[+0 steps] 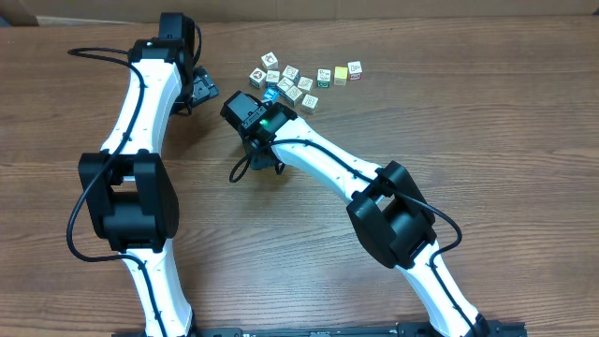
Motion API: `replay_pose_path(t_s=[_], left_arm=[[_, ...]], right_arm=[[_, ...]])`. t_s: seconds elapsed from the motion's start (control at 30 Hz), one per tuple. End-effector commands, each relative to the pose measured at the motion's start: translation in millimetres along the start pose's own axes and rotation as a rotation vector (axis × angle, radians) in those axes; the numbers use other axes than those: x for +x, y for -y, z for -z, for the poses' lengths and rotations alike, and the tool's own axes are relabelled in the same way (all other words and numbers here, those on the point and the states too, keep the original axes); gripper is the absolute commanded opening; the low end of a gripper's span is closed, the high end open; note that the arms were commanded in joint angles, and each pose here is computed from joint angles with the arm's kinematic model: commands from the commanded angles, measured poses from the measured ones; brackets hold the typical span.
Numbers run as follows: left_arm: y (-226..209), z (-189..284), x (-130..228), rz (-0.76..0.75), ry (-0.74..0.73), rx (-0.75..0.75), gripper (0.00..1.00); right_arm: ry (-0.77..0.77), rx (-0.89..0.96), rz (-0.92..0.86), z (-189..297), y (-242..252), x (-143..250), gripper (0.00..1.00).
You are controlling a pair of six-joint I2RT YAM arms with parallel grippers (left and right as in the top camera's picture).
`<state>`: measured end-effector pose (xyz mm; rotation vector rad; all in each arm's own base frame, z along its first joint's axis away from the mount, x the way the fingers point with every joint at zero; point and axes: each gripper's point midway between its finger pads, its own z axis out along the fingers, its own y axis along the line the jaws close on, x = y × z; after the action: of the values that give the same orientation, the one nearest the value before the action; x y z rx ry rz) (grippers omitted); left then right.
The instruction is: Form a horizontal line
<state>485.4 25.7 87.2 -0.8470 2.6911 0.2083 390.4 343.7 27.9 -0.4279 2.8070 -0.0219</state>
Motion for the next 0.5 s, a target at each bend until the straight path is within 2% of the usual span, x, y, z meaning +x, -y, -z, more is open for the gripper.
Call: replay_pose_path(t_s=[0.0,0.47], left_arm=[[4.9,-2.2,-2.6,-0.006,0.003,0.007,1.00],[4.8,-2.2,-2.8,-0.005,0.003,0.008,1.00]], right_arm=[[-0.018,0.010,-0.005,-9.3,3.6,3.7,0.04],[-0.012,0.032,-0.020,-10.6,14.1,-0.6,0.04]])
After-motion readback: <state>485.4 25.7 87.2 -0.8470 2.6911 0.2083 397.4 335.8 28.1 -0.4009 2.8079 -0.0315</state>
